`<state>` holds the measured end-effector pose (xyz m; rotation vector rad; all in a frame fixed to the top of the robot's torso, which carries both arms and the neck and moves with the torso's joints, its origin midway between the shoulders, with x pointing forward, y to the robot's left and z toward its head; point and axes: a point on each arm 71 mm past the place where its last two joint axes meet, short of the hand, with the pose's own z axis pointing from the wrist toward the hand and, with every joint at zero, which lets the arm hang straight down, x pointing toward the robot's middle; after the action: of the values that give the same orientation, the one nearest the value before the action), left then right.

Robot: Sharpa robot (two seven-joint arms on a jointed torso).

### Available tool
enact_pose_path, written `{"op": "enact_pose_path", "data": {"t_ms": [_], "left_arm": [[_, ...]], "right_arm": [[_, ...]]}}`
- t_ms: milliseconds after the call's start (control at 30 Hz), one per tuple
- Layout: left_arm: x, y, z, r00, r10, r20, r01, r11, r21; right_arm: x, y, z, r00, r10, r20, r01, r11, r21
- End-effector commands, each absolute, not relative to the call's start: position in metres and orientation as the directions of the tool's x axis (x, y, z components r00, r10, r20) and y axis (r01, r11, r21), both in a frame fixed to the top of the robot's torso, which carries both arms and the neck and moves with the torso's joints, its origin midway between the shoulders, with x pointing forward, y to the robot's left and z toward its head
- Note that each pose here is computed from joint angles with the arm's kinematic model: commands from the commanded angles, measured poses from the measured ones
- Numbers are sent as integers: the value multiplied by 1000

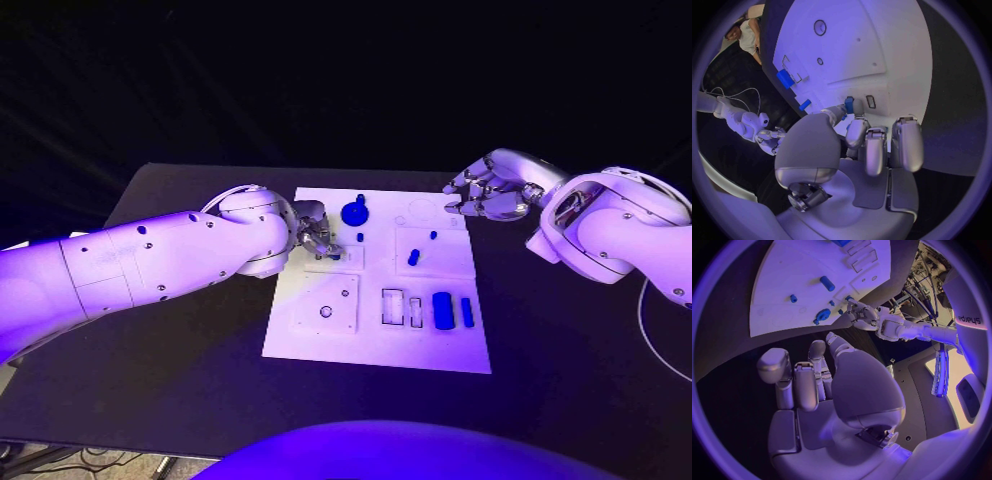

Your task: Assemble the parts on the task board

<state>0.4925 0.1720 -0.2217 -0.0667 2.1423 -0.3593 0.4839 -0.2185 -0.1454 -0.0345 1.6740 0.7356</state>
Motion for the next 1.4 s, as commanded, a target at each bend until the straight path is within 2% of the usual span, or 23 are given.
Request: {"op": "enact_pose_path", "data": {"t_ms": [33, 800, 1400], "left_arm": [[489, 172, -229, -607, -165, -778, 80, 961, -266], [498, 165, -234, -684, -168, -710, 30, 966, -258], [501, 165, -233, -676, -179, -715, 14, 967, -256]], "right_arm": [[483, -218, -146, -261, 361, -895, -416, 795, 442], [483, -217, -146, -264, 360, -895, -416, 795, 442], [483, -217, -146, -262, 361, -895, -416, 795, 442]]}}
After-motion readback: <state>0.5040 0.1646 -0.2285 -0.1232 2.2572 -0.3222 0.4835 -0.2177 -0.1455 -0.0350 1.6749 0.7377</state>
